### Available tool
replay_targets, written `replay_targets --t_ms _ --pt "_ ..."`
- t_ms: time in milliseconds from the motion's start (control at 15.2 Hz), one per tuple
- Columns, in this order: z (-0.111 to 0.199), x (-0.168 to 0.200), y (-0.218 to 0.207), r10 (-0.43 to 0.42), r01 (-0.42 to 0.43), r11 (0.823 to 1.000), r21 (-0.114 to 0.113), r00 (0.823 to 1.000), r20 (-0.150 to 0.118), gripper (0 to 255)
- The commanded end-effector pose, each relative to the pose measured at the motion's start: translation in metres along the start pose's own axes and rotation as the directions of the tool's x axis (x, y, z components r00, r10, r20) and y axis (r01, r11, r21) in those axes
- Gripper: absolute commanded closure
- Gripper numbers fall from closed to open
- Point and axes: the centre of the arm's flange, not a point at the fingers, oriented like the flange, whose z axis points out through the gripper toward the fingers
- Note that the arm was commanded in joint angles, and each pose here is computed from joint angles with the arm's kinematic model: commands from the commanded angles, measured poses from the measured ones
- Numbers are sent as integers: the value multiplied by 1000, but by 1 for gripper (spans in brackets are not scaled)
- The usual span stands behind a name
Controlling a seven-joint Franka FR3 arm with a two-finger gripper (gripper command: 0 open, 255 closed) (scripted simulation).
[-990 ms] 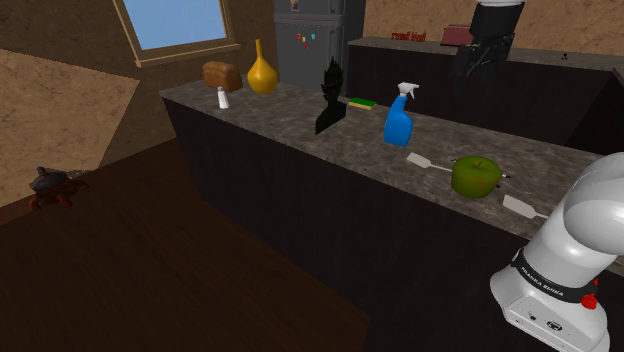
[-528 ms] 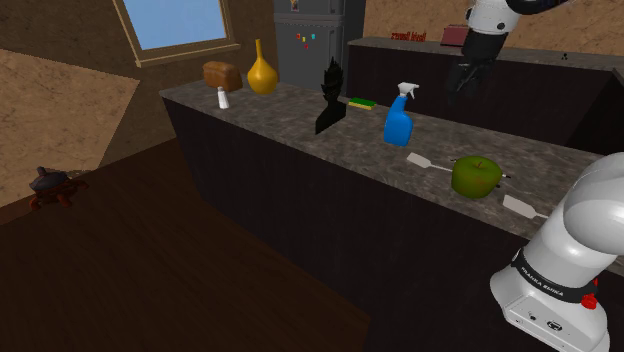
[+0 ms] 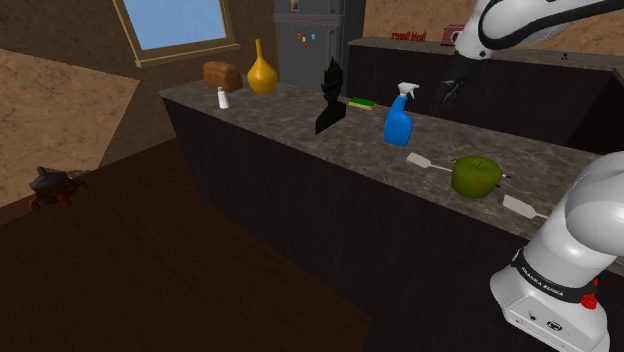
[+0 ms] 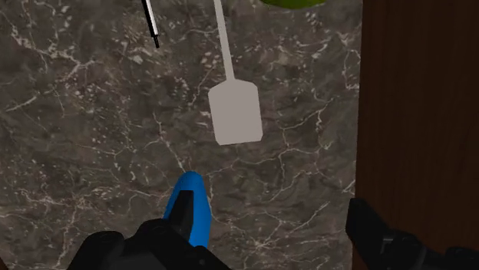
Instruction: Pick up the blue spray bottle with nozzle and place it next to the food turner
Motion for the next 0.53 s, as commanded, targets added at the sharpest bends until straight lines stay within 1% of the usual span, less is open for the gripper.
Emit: replay_targets --t_ms 0,198,462 --pt "18 10 19 -28 28 1000 10 999 -31 0" --pt "44 26 42 -66 68 997 27 995 -73 0" --pt "79 50 72 -115 122 991 47 985 -131 0"
